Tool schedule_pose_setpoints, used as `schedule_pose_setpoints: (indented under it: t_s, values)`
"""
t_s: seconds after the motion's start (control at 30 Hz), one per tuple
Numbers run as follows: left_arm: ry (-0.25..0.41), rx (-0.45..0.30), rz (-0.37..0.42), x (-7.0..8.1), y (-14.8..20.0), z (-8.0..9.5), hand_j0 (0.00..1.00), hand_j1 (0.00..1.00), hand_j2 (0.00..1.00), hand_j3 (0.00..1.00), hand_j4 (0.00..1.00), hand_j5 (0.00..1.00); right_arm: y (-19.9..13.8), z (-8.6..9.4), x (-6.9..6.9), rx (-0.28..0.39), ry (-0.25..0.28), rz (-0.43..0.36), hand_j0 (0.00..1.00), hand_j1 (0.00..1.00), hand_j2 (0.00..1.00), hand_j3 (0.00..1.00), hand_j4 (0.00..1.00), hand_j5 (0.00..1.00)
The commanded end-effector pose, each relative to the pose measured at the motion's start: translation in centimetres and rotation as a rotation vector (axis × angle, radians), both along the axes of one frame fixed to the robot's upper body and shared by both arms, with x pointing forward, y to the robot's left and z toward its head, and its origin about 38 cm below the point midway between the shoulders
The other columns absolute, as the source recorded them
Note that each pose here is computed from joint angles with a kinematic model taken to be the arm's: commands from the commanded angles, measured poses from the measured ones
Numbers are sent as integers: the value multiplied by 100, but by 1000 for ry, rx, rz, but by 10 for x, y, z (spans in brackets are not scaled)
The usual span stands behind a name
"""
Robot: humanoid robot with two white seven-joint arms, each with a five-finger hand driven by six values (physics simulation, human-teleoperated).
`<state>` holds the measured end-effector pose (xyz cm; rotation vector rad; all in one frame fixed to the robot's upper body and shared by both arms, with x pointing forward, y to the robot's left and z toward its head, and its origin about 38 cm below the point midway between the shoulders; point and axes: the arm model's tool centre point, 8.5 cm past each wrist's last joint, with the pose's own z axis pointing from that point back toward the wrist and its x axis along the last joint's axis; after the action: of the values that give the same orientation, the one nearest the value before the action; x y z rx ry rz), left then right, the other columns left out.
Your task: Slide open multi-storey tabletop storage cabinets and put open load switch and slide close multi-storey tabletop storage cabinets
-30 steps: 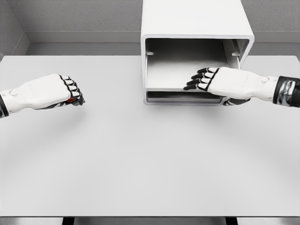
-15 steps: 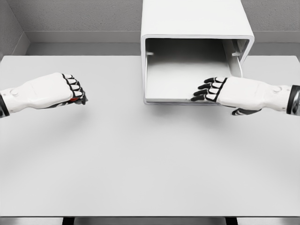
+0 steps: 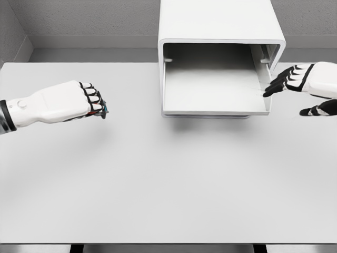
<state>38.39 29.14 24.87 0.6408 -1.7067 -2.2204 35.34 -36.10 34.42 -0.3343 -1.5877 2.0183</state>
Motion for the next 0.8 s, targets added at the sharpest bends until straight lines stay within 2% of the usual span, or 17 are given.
schedule_pose_setpoints:
  t_s: [0.0,0.07,0.17,0.23,0.33,0.37,0.7,0.77]
  values:
    - [-1,-9,-8,-2,-2,2,49,49,49,49,49,49,-7,8,-3,7,13,-13,59,59,59,59,59,59]
    - [-11,-12,-11,-1,-3,7,49,49,49,49,49,49,-7,0,-5,8,37,-13,53,53,53,53,53,53]
    - [-21,-13,-32,-4,-9,10,49,49,49,49,49,49,-7,-3,-5,2,45,-14,53,53,53,53,53,53]
    - [-45,-17,-50,-5,-14,20,49,49,49,49,49,49,-8,-12,-7,-8,65,-18,53,53,53,53,53,53]
    - [-68,-16,-67,-6,-18,28,49,49,49,49,49,49,-9,-39,-11,-52,117,-24,53,53,53,53,53,53]
    - [-71,-16,-67,-5,-18,29,49,49,49,49,49,49,-10,-45,-11,-75,120,-27,53,53,53,53,53,53]
    - [-87,-30,-103,-9,-31,33,49,49,49,49,49,49,-10,-73,-18,-100,177,-27,54,54,54,54,54,54]
    - [-90,-39,-110,-8,-34,34,49,49,49,49,49,49,-10,-73,-18,-111,172,-29,54,54,54,54,54,54]
